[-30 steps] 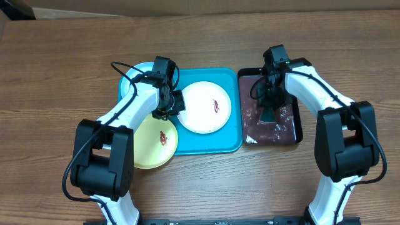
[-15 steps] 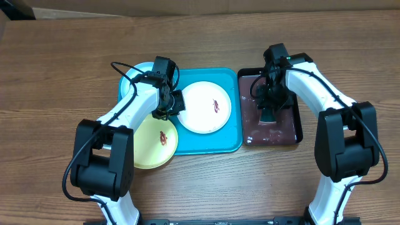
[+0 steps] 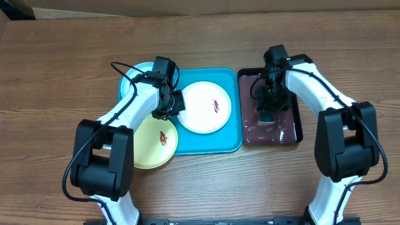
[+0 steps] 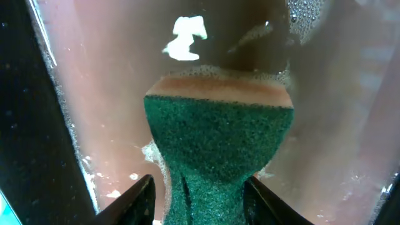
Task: Clean dirty plates on tray and stack at the side
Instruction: 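Grasp the sponge with the right gripper and dip it in water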
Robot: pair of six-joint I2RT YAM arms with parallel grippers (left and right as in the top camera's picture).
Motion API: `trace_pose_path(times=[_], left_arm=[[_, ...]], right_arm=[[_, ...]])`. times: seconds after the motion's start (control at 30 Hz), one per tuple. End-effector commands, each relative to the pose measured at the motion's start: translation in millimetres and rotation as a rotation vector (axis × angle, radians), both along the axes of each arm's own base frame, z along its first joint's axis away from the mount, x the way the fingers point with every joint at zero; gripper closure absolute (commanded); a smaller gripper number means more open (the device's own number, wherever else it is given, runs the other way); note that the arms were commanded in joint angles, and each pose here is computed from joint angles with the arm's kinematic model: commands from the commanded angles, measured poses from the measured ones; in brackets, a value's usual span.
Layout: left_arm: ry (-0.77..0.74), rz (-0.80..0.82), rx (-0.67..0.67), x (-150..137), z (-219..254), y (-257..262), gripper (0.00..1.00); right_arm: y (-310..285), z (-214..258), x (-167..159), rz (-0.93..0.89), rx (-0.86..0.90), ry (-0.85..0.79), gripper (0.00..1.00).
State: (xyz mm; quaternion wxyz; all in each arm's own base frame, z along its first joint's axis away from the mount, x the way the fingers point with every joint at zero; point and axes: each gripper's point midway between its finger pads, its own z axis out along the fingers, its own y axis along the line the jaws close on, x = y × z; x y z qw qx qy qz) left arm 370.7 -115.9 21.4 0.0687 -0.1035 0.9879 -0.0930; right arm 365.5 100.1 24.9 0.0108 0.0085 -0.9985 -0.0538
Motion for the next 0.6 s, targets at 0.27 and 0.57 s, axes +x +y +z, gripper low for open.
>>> trace_pose_path(times=[0.27, 0.57], left_arm=[[-0.017, -0.025, -0.005, 4, 3, -4, 0.95], [-0.017, -0.025, -0.005, 4, 3, -4, 0.95]], right_arm=[[3, -15, -9, 0.002, 0.013, 0.014, 0.58], [3, -9, -4, 0.002, 0.008, -0.002, 0.96]])
